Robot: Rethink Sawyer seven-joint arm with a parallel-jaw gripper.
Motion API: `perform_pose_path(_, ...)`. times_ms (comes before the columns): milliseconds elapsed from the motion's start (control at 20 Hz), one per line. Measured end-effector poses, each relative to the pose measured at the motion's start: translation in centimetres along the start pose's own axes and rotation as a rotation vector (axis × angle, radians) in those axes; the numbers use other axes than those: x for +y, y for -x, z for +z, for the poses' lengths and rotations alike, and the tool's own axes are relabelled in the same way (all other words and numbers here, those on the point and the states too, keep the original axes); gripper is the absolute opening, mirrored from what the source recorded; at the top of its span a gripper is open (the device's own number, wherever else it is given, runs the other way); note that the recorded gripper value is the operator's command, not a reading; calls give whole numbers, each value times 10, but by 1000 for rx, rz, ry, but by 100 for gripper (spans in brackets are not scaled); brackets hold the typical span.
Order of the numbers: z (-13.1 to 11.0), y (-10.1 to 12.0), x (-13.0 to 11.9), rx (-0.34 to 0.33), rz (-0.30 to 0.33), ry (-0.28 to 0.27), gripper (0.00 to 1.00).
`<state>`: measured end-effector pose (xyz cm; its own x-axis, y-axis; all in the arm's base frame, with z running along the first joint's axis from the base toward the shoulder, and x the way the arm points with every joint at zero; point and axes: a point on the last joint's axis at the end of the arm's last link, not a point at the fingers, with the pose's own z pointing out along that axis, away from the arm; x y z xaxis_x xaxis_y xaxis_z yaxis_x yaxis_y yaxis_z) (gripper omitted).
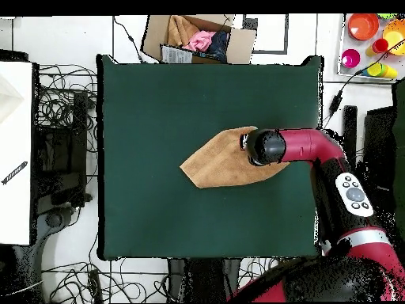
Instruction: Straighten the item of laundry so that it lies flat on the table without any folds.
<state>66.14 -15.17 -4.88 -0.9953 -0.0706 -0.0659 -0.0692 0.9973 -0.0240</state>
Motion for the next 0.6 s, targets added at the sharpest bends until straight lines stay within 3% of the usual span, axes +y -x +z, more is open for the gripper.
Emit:
perform_pose_path(200,4,0,-1,-35,-1,3,100)
perform_pose_path(600,5,0,-1,-39,-7,-2,100)
